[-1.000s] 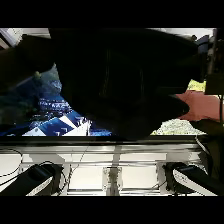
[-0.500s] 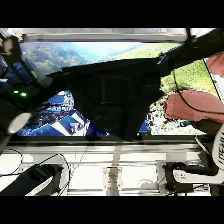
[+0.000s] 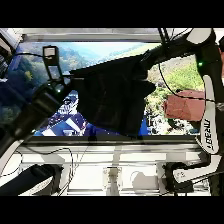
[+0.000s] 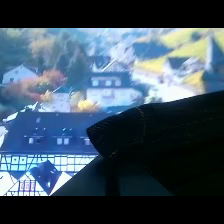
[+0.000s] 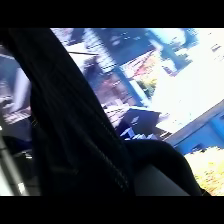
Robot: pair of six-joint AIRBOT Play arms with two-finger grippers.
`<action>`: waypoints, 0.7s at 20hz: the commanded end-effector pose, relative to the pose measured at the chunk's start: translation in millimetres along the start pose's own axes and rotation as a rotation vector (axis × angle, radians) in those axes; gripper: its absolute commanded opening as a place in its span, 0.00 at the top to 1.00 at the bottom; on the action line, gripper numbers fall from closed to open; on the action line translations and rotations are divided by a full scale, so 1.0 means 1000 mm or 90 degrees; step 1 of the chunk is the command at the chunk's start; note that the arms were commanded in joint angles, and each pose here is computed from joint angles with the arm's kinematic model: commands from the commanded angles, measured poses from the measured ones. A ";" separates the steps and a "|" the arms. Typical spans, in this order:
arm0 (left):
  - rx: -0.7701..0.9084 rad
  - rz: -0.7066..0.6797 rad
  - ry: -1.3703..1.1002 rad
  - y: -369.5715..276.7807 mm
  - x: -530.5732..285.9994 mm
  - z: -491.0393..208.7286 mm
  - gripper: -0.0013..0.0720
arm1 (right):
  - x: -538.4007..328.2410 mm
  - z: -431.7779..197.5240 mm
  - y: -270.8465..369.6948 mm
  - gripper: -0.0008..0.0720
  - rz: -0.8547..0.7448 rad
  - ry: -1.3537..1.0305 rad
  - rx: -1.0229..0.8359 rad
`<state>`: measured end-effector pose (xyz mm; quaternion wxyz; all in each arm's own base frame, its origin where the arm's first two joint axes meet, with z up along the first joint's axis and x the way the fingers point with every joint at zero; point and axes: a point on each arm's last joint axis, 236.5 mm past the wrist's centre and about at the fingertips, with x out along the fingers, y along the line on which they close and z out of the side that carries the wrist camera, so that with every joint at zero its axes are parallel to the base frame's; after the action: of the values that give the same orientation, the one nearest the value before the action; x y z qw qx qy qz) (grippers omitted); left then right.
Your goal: Fold the clothes and pants, and hang the long-sleeved shirts on hangers.
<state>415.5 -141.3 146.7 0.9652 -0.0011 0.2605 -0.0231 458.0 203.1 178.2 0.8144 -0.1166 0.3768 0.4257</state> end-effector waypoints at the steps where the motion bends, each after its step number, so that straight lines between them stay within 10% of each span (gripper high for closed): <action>1: 0.035 0.049 0.058 0.013 0.035 -0.032 0.95 | 0.033 -0.020 -0.022 0.98 -0.024 0.041 0.015; 14: 0.395 0.095 0.325 0.056 0.002 -0.124 0.95 | 0.051 -0.173 0.057 0.98 0.213 0.369 0.169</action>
<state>401.2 -111.0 69.3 0.8891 0.2578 0.3760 -0.0394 378.3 181.1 44.8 0.6567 -0.0918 0.6074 0.4375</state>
